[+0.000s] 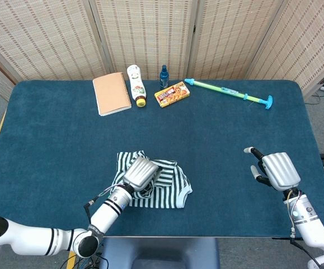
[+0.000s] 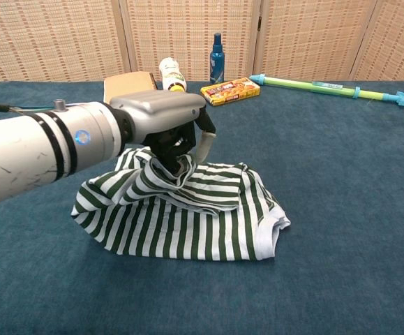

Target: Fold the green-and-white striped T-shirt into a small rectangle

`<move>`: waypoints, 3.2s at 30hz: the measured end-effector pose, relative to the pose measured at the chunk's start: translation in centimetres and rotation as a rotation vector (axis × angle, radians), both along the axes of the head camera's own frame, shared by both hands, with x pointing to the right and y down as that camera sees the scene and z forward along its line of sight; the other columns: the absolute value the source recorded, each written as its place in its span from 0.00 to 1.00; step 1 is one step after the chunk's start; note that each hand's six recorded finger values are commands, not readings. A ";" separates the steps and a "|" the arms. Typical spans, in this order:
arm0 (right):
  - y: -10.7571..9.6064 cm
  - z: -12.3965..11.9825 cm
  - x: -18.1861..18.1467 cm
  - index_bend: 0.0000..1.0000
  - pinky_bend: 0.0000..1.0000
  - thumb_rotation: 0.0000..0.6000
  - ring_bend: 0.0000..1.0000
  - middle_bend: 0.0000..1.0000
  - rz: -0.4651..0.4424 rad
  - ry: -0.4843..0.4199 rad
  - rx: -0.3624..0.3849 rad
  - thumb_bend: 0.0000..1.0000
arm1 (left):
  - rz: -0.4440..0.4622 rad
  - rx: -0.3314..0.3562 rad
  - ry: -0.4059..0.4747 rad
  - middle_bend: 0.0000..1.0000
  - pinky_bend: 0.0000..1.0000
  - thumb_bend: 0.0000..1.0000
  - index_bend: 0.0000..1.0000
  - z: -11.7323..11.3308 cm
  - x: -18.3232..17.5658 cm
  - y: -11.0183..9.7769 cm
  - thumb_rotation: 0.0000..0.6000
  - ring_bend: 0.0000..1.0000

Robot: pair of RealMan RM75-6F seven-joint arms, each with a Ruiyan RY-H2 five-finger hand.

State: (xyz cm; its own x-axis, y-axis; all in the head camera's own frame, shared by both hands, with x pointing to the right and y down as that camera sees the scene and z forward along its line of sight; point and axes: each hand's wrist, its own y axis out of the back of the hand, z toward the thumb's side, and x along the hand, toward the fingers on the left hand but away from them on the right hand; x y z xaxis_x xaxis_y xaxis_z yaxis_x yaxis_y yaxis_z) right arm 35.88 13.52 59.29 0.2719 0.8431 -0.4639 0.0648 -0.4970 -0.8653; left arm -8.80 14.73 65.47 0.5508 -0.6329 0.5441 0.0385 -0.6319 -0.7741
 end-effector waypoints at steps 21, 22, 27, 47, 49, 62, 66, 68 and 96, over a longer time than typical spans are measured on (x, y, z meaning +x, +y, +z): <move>0.1 -0.4 0.9 0.25 1.00 1.00 1.00 0.97 0.015 0.009 0.004 0.48 | 0.021 0.047 -0.053 0.90 0.99 0.60 0.58 1.4 5.9 1.0 1.00 0.86; 0.1 -0.4 0.9 0.25 1.00 1.00 1.00 0.97 0.016 0.009 0.004 0.48 | 0.024 0.048 -0.058 0.90 0.99 0.60 0.58 1.5 6.1 1.2 1.00 0.86; 0.1 -0.4 1.1 0.25 1.00 1.00 1.00 0.97 0.019 0.011 0.003 0.48 | 0.037 0.044 -0.058 0.90 0.99 0.60 0.58 1.8 7.1 1.8 1.00 0.86; 0.2 -0.5 2.0 0.25 1.00 1.00 1.00 0.97 0.038 0.019 0.002 0.48 | 0.057 0.105 -0.059 0.90 0.99 0.59 0.58 2.7 10.2 2.6 1.00 0.86; 0.2 -0.4 2.0 0.25 1.00 1.00 1.00 0.97 0.038 0.019 0.000 0.48 | 0.056 0.103 -0.061 0.89 0.99 0.58 0.56 2.8 10.3 2.7 1.00 0.86; 0.2 -0.5 1.9 0.25 1.00 1.00 1.00 0.97 0.037 0.017 0.002 0.48 | -0.026 0.095 -0.068 0.87 0.99 0.14 0.00 3.1 10.1 1.7 1.00 0.85; 0.2 -0.6 1.9 0.25 1.00 1.00 1.00 0.97 0.038 0.017 0.004 0.48 | -0.075 0.067 -0.035 0.86 0.99 0.13 0.00 2.7 9.8 1.1 1.00 0.85; 0.1 -0.7 1.9 0.25 1.00 1.00 1.00 0.97 0.038 0.015 0.007 0.48 | -0.096 0.056 -0.015 0.86 0.99 0.13 0.00 2.3 9.4 0.7 1.00 0.85; 0.2 -0.6 1.5 0.25 1.00 1.00 1.00 0.97 0.036 0.007 0.006 0.48 | -0.140 0.060 -0.103 0.86 0.99 0.13 0.00 3.2 2.2 -1.8 1.00 0.85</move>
State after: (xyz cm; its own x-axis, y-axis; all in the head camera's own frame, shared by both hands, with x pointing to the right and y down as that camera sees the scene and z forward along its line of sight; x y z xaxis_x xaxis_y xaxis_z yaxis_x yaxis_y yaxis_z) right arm 37.37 13.74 58.67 0.2383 0.8549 -0.4609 0.0763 -0.4896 -0.8686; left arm -6.61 12.95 68.66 0.3983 -0.7326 0.5519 0.0349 -0.5892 -0.8073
